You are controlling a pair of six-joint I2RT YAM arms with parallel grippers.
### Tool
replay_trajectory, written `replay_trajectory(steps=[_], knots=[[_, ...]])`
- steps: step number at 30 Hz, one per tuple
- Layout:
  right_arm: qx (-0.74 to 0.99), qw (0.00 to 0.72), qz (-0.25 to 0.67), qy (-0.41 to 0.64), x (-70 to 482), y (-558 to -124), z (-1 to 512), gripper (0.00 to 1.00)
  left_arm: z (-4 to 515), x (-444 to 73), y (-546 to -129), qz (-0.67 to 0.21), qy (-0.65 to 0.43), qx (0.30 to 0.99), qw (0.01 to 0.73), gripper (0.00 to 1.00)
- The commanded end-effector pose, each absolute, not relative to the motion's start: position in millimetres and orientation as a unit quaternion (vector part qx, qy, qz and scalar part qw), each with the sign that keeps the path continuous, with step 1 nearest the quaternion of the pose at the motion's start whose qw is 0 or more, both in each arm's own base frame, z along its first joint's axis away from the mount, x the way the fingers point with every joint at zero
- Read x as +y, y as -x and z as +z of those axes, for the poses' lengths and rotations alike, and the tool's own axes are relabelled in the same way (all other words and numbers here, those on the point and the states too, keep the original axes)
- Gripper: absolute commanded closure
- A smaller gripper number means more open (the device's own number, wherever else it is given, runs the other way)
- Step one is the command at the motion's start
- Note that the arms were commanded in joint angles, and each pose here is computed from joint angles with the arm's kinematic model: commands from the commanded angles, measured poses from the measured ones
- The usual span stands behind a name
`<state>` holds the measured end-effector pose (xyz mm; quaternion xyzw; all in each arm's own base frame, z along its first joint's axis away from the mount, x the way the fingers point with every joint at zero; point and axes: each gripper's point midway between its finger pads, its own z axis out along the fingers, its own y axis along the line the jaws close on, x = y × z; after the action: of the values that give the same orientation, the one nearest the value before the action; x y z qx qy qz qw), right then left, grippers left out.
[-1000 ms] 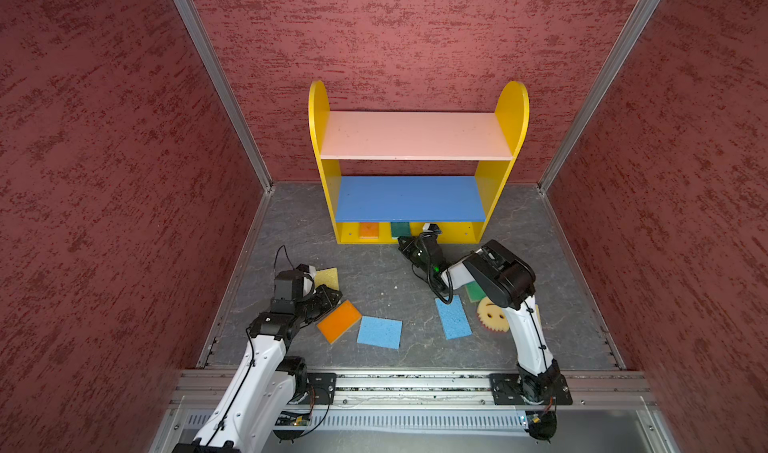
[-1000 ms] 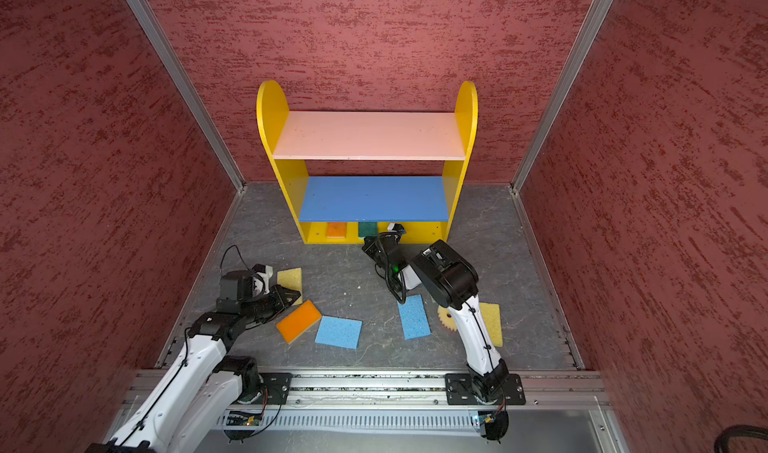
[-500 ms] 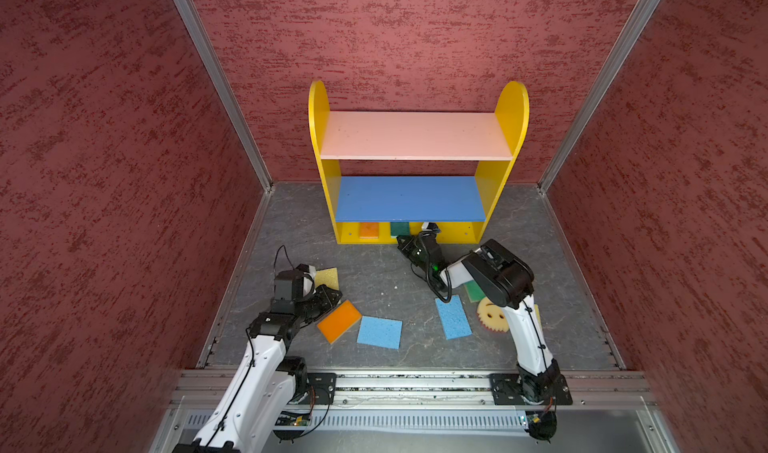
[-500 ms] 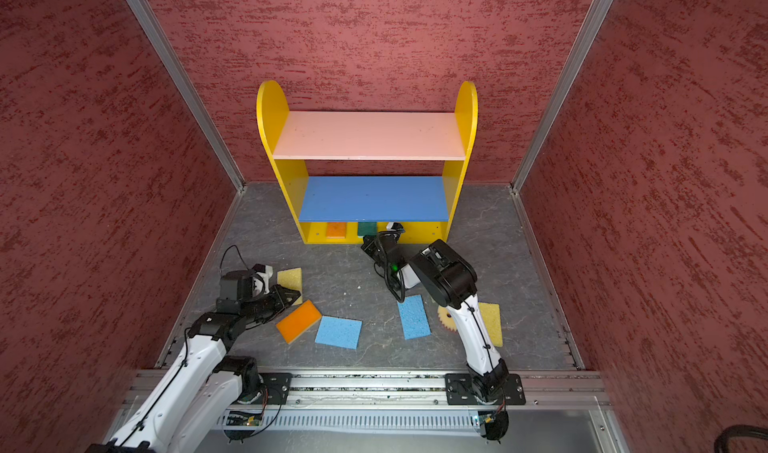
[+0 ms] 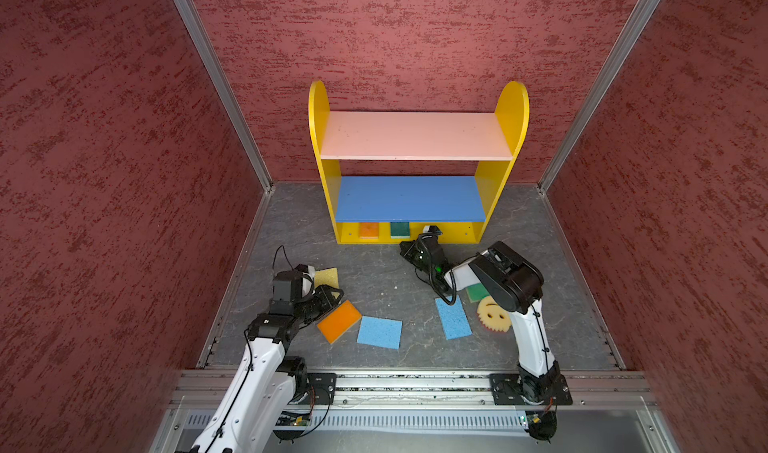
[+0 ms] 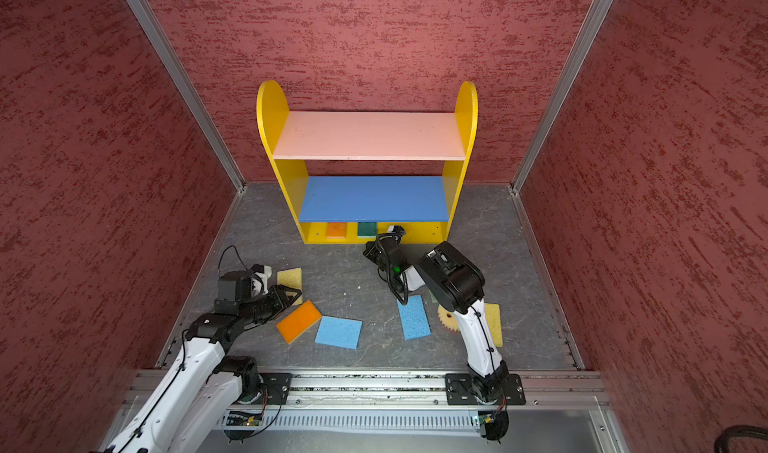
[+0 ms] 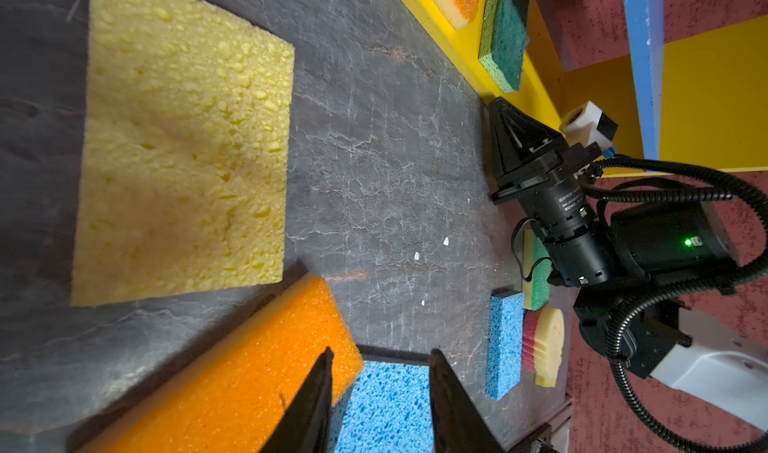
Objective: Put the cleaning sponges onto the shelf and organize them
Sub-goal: 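Draw the right gripper back from the shelf toward the green sponge on the table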
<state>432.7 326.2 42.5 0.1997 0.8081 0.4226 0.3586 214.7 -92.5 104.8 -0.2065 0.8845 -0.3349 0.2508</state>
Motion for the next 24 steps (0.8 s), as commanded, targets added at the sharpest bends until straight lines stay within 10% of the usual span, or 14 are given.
replay_trajectory(steps=[1,14,24], knots=[[0.836,0.357,0.398,-0.124,341.1,-402.1,63.1,0.96,124.1,-89.6,-214.6,-0.327,0.197,0.884,0.271,0.58],[0.906,0.311,0.237,0.166,356.8,-295.2,82.4,0.67,166.1,-76.8,-209.5,-0.309,0.213,0.872,0.314,0.41],[0.912,0.329,0.175,0.174,304.1,-270.1,95.3,0.61,178.5,-72.9,-202.1,-0.322,0.244,0.854,0.327,0.34]])
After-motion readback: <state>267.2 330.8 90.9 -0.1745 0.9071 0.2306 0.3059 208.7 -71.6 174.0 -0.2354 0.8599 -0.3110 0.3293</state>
